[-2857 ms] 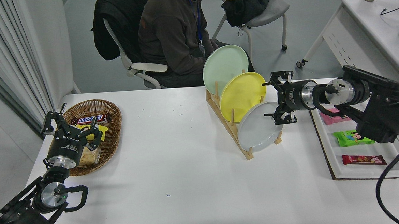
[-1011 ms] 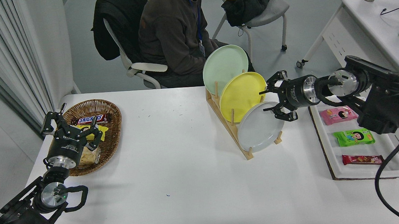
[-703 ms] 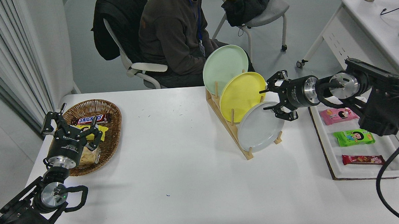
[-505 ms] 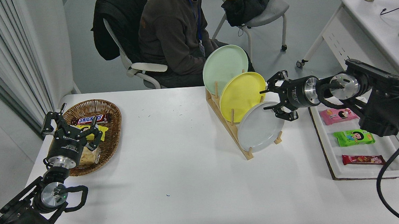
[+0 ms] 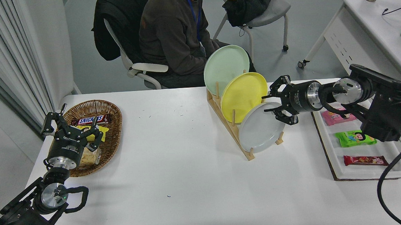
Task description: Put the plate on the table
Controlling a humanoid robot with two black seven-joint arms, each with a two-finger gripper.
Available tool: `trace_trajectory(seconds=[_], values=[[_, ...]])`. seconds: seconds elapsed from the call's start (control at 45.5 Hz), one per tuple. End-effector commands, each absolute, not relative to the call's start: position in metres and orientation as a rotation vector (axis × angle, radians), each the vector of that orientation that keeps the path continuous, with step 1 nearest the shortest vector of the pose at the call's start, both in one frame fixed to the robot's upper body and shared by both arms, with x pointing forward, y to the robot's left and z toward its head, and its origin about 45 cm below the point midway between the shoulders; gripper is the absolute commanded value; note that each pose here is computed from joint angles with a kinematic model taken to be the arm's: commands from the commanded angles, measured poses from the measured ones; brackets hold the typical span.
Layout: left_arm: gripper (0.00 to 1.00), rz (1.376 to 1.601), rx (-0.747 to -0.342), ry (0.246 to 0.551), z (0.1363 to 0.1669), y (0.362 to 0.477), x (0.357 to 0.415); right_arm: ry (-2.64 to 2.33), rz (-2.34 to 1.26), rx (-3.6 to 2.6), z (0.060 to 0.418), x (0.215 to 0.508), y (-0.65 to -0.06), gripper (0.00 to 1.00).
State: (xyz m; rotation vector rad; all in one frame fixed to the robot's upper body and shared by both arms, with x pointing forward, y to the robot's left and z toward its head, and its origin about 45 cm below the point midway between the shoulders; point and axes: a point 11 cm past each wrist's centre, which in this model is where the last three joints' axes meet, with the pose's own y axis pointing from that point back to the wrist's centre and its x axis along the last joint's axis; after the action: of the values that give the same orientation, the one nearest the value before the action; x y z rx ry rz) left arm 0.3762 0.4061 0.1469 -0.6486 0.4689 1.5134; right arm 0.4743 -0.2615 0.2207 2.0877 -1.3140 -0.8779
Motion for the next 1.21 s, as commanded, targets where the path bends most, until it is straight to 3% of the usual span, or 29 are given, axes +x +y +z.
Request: trace_trajectory(seconds=[0.0, 0.769, 0.967, 1.187], values=[[0.98, 1.515, -0.648, 0.469, 0.1468, 0.4062, 0.3762, -1.321, -0.909, 2.095, 0.2203, 0.4738, -0.2612, 0.39], [0.98, 1.513, -0.648, 0.470, 0.1468, 0.4060, 0.3762, -1.398, -1.047, 2.063, 0.2149, 0.4704, -0.2668, 0.35], [0.98, 1.514, -0.647, 0.470, 0.1467, 0.4061, 0.3762, -1.398, -1.061, 2.071, 0.2178, 0.4715, -0.2653, 0.24], [0.98, 1.515, -0.648, 0.469, 0.1468, 0.4062, 0.3762, -1.400, -1.067, 2.089, 0.2233, 0.4740, -0.2629, 0.24]])
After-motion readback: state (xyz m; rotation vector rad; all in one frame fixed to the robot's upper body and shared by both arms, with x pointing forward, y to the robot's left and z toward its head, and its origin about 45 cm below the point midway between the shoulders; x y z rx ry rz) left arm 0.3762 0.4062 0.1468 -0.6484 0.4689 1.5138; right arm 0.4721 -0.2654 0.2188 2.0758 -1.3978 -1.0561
